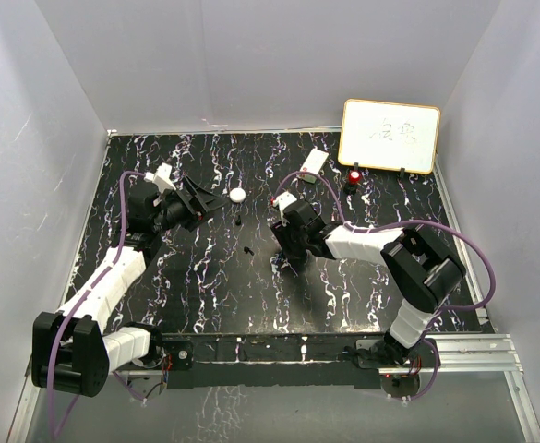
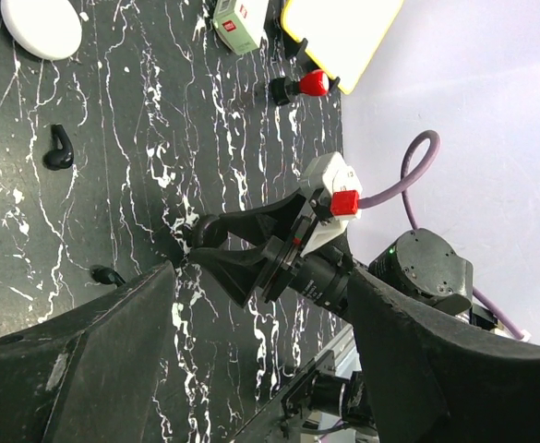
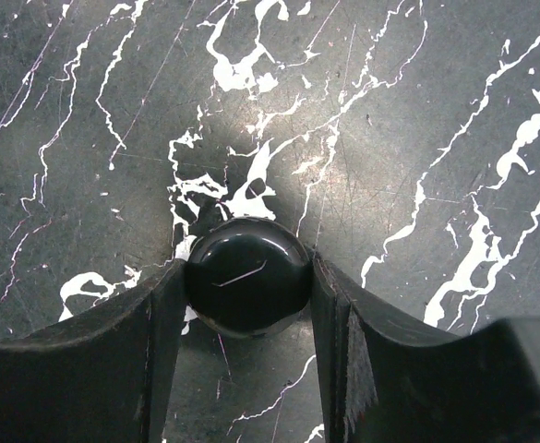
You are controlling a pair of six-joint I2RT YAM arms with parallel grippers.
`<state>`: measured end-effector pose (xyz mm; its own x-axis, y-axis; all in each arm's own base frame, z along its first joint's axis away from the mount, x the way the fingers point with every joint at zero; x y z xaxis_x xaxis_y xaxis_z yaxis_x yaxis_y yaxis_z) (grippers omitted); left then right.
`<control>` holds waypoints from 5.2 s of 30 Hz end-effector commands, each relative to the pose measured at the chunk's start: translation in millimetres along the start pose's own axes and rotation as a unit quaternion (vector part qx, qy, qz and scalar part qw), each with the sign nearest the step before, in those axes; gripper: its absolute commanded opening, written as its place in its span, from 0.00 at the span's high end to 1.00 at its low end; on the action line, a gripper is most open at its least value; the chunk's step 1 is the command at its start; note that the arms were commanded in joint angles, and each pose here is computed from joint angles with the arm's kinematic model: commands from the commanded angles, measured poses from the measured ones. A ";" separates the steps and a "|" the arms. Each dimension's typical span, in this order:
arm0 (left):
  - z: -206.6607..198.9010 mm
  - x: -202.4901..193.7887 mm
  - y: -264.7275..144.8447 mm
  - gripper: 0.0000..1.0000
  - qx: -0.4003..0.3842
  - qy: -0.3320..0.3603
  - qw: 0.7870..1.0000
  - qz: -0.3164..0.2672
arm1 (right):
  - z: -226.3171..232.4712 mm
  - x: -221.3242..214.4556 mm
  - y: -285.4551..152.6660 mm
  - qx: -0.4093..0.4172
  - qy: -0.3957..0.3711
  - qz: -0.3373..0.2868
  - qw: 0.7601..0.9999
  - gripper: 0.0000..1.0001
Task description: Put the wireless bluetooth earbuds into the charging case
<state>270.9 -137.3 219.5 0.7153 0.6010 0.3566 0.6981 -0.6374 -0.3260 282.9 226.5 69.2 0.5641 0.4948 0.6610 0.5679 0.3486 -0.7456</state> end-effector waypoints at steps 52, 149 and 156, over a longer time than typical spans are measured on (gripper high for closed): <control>-36.9 -111.7 43.5 0.45 -0.145 0.067 0.970 0.184 | 32.2 85.0 -141.2 0.186 -0.127 -0.367 0.903 0.89; -50.4 -65.2 45.8 1.00 -0.207 0.010 0.961 0.185 | -22.8 95.4 -174.4 0.033 0.123 -0.339 0.932 0.15; -49.7 -66.1 46.5 1.00 -0.211 0.007 0.959 0.190 | -14.9 99.5 -162.5 0.063 0.131 -0.328 0.934 0.16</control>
<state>254.4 -230.0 212.6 0.9169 0.3008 0.2621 0.3347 -0.9375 -0.0951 249.8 197.5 237.3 0.2955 -0.0197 0.9551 0.7887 0.5693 -0.2323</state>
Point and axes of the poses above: each gripper's point midway between its finger pads, its own y axis out along the fingers, its own z axis along the line the jaws close on, x = y × z, the point moved 6 cm from there along -y, back along the fingers, and after that the axes turned 4 degrees about -y, right-handed, at the moved point
